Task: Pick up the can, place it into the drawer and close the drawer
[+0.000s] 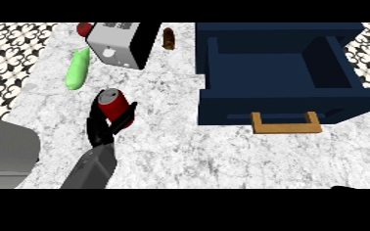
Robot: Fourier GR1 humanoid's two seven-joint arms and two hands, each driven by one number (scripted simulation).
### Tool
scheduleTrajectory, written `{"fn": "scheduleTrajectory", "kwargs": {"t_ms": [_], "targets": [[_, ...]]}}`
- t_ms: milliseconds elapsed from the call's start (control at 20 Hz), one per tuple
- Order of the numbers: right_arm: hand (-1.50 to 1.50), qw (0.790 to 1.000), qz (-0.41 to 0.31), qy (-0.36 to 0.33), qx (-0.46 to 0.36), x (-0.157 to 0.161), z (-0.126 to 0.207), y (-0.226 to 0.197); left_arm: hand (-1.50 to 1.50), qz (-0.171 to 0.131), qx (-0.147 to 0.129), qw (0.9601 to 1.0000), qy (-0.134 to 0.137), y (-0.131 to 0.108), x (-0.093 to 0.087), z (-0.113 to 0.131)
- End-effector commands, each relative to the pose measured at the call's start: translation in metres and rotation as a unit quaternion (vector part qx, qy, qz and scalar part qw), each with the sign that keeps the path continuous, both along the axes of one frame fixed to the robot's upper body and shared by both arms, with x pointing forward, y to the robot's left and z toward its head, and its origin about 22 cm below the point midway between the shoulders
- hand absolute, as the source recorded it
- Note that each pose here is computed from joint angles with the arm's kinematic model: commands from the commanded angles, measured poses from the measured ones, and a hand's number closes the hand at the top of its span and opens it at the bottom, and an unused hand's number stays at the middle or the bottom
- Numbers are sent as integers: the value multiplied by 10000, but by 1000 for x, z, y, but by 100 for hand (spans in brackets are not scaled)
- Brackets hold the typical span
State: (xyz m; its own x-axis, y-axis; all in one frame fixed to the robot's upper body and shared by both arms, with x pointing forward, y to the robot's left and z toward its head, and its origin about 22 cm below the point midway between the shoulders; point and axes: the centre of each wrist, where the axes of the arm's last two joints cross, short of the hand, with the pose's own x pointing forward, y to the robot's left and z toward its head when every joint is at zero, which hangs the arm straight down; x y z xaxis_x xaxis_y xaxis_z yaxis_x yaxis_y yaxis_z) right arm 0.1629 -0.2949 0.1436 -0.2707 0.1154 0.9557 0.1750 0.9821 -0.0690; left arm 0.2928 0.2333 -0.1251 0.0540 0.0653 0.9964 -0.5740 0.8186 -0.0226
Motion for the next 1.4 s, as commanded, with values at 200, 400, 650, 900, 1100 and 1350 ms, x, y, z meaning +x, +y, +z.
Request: {"fn": "scheduleTrajectory", "kwargs": {"t_ms": [200, 400, 650, 900, 1100, 1350], "targets": [[-150, 10000, -36, -9, -87, 7, 0, -2, 150, -323, -138, 9988, -339, 2, 17, 2], [-150, 9999, -33, -148, -30, 17, -11, -18, 150, -490, -11, 9977, -478, 3, 35, 19], [-150, 9998, -125, -130, -61, 9, 5, -8, 150, -1614, -163, 9845, -670, -18, 47, 31], [-150, 9997, -131, -167, -131, 18, -8, 8, 150, -2759, -285, 9574, -803, -1, 40, 24], [-150, 9995, -231, -46, -208, 10, -2, -6, 150, -3104, -291, 9461, -883, -43, 63, 52], [-150, 9996, -173, -121, -206, -10, -2, -2, 150, -3308, 84, 9383, -1004, -55, 88, 100]]}}
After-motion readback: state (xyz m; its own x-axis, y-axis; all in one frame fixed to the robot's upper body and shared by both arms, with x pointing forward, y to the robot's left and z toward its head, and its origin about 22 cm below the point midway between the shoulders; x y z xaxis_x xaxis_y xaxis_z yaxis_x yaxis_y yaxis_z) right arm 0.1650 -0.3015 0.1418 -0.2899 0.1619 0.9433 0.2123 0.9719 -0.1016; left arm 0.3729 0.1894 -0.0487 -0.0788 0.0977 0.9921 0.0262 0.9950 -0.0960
